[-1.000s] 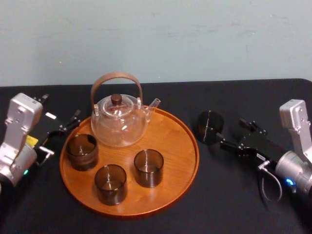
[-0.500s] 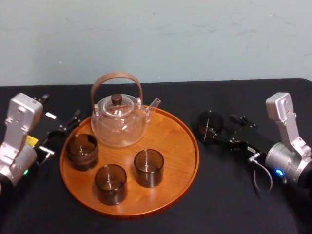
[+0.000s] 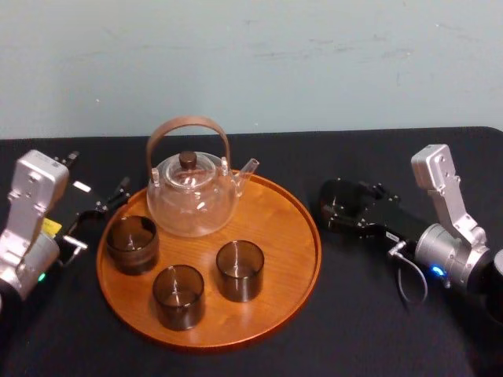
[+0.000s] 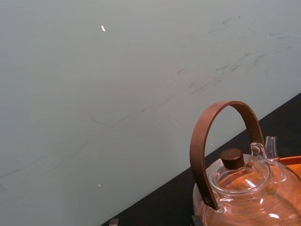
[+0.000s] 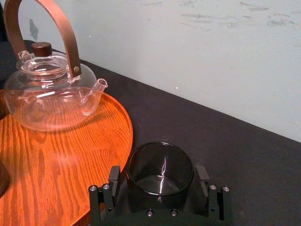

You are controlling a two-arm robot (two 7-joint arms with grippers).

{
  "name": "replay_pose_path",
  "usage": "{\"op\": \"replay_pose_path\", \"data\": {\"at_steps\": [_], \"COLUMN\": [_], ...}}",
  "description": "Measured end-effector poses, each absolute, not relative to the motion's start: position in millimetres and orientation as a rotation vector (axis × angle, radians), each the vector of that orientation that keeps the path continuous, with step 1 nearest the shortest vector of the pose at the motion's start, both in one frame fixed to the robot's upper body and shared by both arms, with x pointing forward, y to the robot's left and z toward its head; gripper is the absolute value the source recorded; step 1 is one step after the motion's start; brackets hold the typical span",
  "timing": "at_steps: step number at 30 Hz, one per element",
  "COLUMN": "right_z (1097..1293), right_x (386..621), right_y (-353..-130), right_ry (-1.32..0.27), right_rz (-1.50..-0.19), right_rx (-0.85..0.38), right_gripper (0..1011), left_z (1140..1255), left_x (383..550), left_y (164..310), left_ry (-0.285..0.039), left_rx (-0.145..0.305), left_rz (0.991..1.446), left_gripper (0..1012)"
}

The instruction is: Pick up the glass from the table and place it on the tray.

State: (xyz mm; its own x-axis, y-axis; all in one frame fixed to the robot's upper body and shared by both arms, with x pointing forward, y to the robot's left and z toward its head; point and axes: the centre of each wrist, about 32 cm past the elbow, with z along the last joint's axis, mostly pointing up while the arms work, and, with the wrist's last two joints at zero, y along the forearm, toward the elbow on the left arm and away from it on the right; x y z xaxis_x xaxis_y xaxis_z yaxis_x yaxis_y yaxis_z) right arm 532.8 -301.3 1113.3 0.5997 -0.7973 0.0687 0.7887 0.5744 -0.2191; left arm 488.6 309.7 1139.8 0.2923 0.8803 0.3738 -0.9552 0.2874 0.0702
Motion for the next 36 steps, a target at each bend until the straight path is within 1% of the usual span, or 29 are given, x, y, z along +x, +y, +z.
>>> {"op": "replay_pose_path", "data": {"at_steps": [13, 31, 33, 36], "right_z": [1112.2, 1111.9, 1112.0, 1112.0], "right_x": [544, 544, 544, 544], "right_y": [-297, -296, -296, -297], "right_ry": [0.035, 0.035, 0.035, 0.035], "right_rz": [-0.921, -0.924, -0.924, -0.924], "right_rx": [-0.249, -0.253, -0.253, -0.252], "right_gripper": [1002, 1002, 982, 905], "left_z": [1139.8, 1139.8, 1139.8, 1139.8], "left_x": [488.6, 488.6, 488.6, 488.6], "left_y": [309.7, 309.7, 309.7, 309.7], "left_ry": [-0.285, -0.285, -0.285, -0.285], "left_rx": [0.304, 0.304, 0.304, 0.304], "left_rz": [1.248, 1.248, 1.248, 1.248], "left_gripper": [1001, 1001, 1001, 1001]}}
